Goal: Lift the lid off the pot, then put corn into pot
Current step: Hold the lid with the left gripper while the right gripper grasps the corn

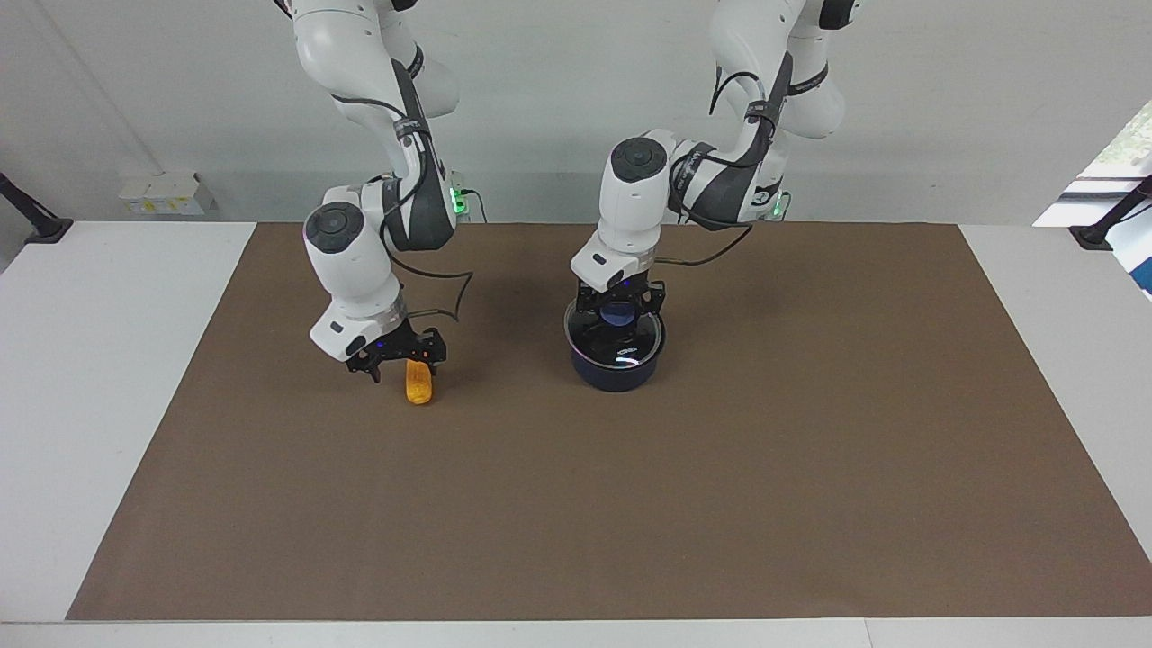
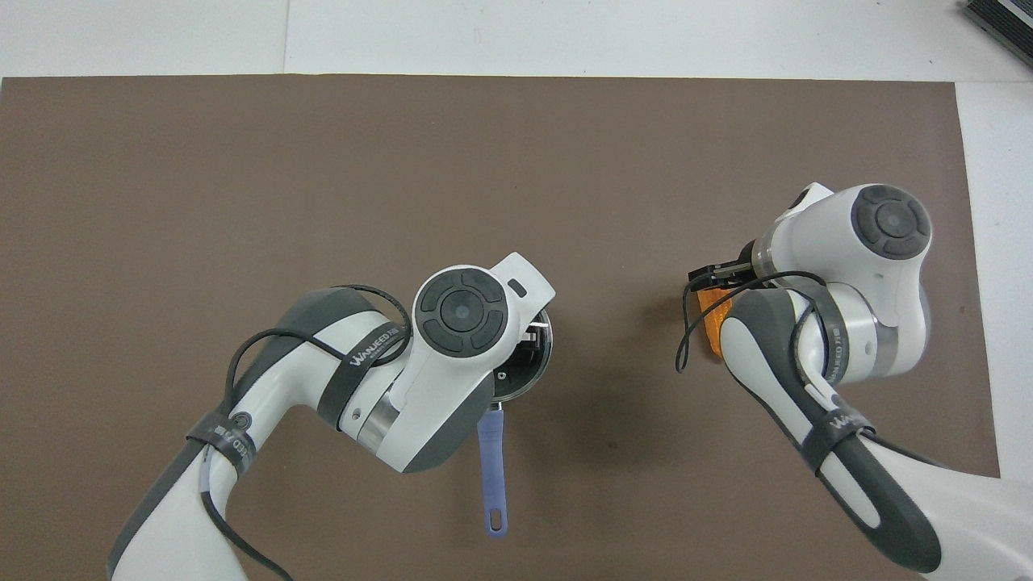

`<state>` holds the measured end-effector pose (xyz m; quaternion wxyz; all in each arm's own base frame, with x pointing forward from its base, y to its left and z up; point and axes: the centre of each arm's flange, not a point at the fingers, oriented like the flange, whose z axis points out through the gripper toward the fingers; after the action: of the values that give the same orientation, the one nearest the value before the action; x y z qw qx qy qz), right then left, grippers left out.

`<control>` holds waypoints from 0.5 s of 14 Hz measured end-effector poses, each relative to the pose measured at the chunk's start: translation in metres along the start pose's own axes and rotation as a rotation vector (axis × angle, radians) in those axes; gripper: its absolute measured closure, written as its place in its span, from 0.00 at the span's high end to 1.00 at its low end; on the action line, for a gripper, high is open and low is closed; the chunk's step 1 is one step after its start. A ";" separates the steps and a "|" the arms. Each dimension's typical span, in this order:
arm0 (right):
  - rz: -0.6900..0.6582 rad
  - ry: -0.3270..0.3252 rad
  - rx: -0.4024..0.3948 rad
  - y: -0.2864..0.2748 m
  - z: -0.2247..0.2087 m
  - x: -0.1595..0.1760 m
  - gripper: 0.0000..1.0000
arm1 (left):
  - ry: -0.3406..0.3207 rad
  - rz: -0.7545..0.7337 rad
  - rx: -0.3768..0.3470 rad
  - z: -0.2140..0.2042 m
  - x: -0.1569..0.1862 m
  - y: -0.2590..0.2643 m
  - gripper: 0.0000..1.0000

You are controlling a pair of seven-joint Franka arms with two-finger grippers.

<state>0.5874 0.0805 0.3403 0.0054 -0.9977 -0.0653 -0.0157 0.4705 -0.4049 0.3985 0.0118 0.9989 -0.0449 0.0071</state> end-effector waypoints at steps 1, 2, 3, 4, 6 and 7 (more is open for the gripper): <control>-0.005 -0.002 0.000 -0.003 0.009 0.000 1.00 | 0.005 -0.005 -0.003 -0.003 0.001 0.001 0.56; -0.007 -0.005 0.000 -0.004 0.018 -0.001 1.00 | 0.011 -0.009 -0.007 -0.006 0.003 0.001 0.56; -0.008 -0.005 0.000 -0.005 0.025 -0.002 1.00 | 0.017 -0.013 -0.011 -0.010 0.005 0.000 0.56; -0.010 -0.007 -0.001 -0.005 0.030 -0.004 1.00 | 0.024 -0.020 -0.014 -0.014 0.008 -0.002 0.56; -0.039 -0.012 -0.001 -0.003 0.034 -0.007 0.79 | 0.042 -0.040 -0.022 -0.027 0.016 -0.011 0.54; -0.050 -0.013 -0.001 -0.001 0.035 -0.008 0.66 | 0.048 -0.055 -0.025 -0.035 0.021 -0.019 0.54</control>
<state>0.5808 0.0807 0.3052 0.0039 -0.9959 -0.0903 -0.0094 0.4929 -0.3873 0.4330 0.0254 0.9991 -0.0173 0.0301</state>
